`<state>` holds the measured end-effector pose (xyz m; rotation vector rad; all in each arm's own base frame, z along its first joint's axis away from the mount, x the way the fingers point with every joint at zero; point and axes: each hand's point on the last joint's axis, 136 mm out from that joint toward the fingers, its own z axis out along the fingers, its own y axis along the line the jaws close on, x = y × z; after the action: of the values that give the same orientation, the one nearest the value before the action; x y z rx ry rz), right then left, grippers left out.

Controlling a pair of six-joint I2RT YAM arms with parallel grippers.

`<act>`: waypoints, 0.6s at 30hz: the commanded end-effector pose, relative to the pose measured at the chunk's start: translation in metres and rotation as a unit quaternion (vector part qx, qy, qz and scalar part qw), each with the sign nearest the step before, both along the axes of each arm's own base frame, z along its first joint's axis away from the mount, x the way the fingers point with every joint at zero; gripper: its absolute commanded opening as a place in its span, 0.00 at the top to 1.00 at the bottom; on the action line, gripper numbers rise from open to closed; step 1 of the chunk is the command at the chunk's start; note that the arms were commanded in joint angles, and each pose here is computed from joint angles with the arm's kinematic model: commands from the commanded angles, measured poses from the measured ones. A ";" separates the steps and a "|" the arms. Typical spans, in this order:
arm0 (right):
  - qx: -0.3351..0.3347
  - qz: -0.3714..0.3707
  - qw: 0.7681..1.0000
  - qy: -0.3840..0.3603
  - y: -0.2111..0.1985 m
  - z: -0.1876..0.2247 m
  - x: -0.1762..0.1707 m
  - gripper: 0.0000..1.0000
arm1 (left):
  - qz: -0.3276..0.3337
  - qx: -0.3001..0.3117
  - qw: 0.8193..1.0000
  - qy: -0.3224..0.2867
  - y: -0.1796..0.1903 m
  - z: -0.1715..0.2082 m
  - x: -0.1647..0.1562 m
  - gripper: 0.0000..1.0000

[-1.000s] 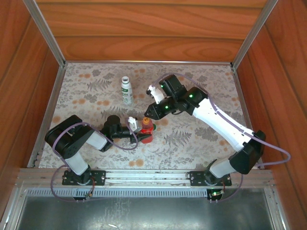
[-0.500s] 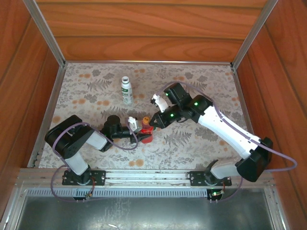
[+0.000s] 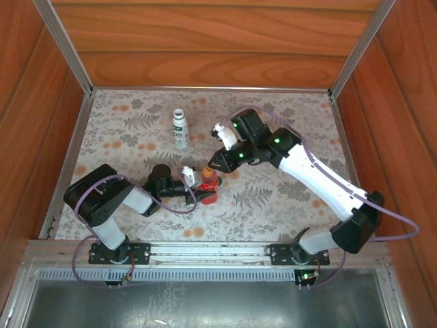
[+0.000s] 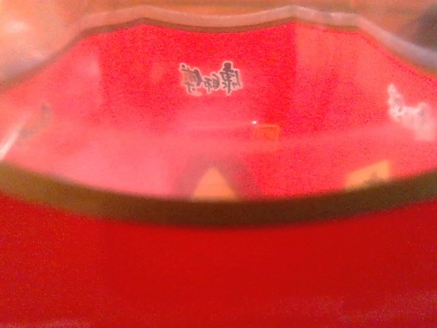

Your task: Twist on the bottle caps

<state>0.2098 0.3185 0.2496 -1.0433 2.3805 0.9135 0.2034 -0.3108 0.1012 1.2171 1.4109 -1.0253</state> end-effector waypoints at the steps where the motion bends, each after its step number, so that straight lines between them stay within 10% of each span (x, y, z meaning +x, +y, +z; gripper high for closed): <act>1: -0.013 0.022 1.000 0.006 0.005 -0.009 0.004 0.70 | 0.003 -0.001 1.000 -0.001 0.001 0.003 0.001 0.47; 18: 0.021 0.080 0.993 0.081 -0.012 -0.012 -0.052 0.90 | 0.008 0.003 1.000 0.001 0.001 0.000 0.005 0.47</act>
<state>0.1835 0.3088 0.2328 -1.1535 2.4203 1.0145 0.2032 -0.3108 0.1006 1.2211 1.4104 -1.0233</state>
